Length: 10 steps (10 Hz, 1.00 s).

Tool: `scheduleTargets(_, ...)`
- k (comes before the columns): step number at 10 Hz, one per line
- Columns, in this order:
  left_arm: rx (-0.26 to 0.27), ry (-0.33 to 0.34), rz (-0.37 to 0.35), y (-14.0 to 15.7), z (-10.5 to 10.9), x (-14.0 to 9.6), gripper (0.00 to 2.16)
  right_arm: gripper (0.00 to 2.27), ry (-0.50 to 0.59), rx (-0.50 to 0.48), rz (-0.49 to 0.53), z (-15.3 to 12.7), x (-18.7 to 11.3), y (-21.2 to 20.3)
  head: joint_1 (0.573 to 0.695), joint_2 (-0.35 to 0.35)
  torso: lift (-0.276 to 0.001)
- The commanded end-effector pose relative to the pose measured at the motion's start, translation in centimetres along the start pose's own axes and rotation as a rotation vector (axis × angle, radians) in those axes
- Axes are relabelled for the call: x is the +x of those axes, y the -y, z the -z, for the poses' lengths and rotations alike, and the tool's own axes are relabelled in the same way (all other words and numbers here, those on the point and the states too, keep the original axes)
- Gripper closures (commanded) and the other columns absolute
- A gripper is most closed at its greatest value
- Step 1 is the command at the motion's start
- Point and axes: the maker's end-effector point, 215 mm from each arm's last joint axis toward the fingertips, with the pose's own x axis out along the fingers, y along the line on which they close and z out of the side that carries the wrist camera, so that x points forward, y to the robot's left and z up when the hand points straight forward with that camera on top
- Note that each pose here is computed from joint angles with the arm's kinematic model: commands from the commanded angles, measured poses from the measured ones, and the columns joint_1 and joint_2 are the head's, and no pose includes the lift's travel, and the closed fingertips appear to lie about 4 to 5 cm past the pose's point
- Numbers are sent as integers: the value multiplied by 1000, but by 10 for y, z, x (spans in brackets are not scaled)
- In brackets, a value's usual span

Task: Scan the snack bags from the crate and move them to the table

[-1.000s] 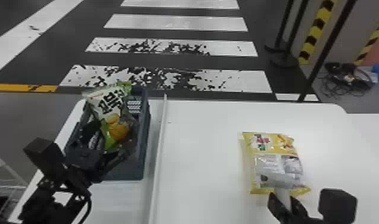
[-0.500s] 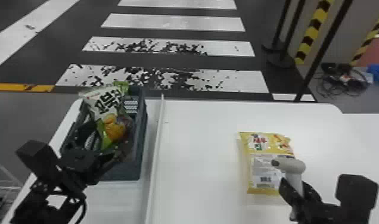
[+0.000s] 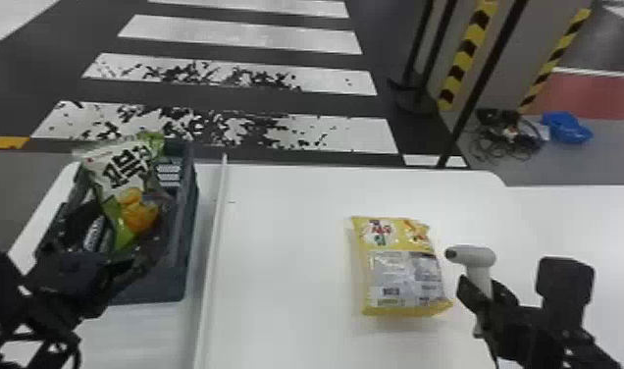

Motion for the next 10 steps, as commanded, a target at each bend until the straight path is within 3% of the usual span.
scheduleTargets(1, 1, 4, -4, -1, -2, -3, 66, 2243, 2, 2, 25, 4, 17, 26, 695, -151, -95)
scheduleTargets(6, 3, 2, -18, -6, -3, -11, 66, 2243, -39, -14, 55, 34, 61, 81, 695, -225, -95)
scheduleTargets(10, -7, -3, -25, -7, 1, -11, 66, 2243, -76, -29, 19, 56, 88, 87, 695, -248, -95)
